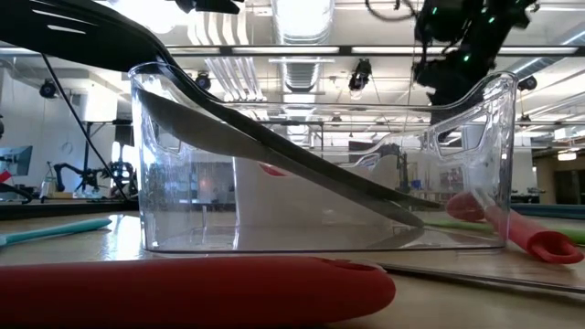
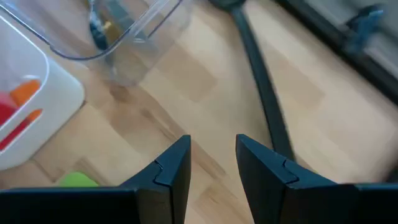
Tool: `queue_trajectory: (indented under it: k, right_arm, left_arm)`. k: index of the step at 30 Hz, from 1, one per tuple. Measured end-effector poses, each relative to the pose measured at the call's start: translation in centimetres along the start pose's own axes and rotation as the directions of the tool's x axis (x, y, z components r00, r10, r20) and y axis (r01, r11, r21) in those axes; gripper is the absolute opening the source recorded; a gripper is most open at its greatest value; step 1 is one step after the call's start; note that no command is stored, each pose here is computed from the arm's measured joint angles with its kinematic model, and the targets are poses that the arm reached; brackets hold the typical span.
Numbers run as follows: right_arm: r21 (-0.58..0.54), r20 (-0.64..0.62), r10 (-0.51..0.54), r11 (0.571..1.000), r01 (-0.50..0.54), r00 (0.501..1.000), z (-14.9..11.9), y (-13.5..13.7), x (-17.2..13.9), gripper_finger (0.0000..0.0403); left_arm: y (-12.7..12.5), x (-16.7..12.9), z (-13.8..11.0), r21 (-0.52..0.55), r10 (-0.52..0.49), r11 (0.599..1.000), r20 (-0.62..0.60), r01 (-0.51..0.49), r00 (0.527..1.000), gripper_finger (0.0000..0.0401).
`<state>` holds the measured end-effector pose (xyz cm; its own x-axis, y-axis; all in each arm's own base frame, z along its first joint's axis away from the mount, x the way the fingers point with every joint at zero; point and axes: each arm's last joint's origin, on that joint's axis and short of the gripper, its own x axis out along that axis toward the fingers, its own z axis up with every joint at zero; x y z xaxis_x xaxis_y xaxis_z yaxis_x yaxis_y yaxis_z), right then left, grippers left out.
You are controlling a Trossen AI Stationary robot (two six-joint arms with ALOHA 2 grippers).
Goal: Pick & Place Kitchen Items
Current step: Put the black serving spoon into the bottom transparent bin
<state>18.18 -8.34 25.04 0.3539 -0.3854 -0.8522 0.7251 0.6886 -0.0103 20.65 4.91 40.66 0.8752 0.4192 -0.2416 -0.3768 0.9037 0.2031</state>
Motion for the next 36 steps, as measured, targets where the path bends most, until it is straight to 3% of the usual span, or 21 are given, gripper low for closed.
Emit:
queue_trajectory:
  k: [2,8,22,32,36]
  right_arm:
    - [0.004,-0.031,0.043,0.999,-0.043,0.999,0.8,-1.6,1.0,0.012]
    - [-0.029,-0.104,0.034,0.999,-0.038,0.994,2.4,-5.0,3.8,0.0118]
    - [-0.262,-0.331,-0.001,0.961,-0.09,0.944,6.7,-5.3,12.3,0.0138]
    - [-0.203,-0.437,-0.015,0.976,-0.083,0.899,7.7,-8.2,15.1,0.013]
    - [-0.15,-0.48,0.045,0.98,-0.133,0.876,6.9,-8.9,15.9,0.0136]
  left_arm:
    - [0.0,0.0,0.0,-0.001,0.0,1.0,0.0,0.0,1.0,0.0259]
    - [0.0,0.0,0.0,-0.001,-0.001,1.0,0.0,0.001,1.0,0.0259]
    - [0.0,0.0,-0.1,0.001,-0.001,1.0,-0.006,0.001,1.0,0.0259]
    - [-0.1,0.0,-0.5,0.011,-0.007,1.0,-0.046,0.007,0.999,0.0259]
    - [-0.1,0.0,-0.5,0.018,-0.008,1.0,-0.049,0.009,0.999,0.0259]
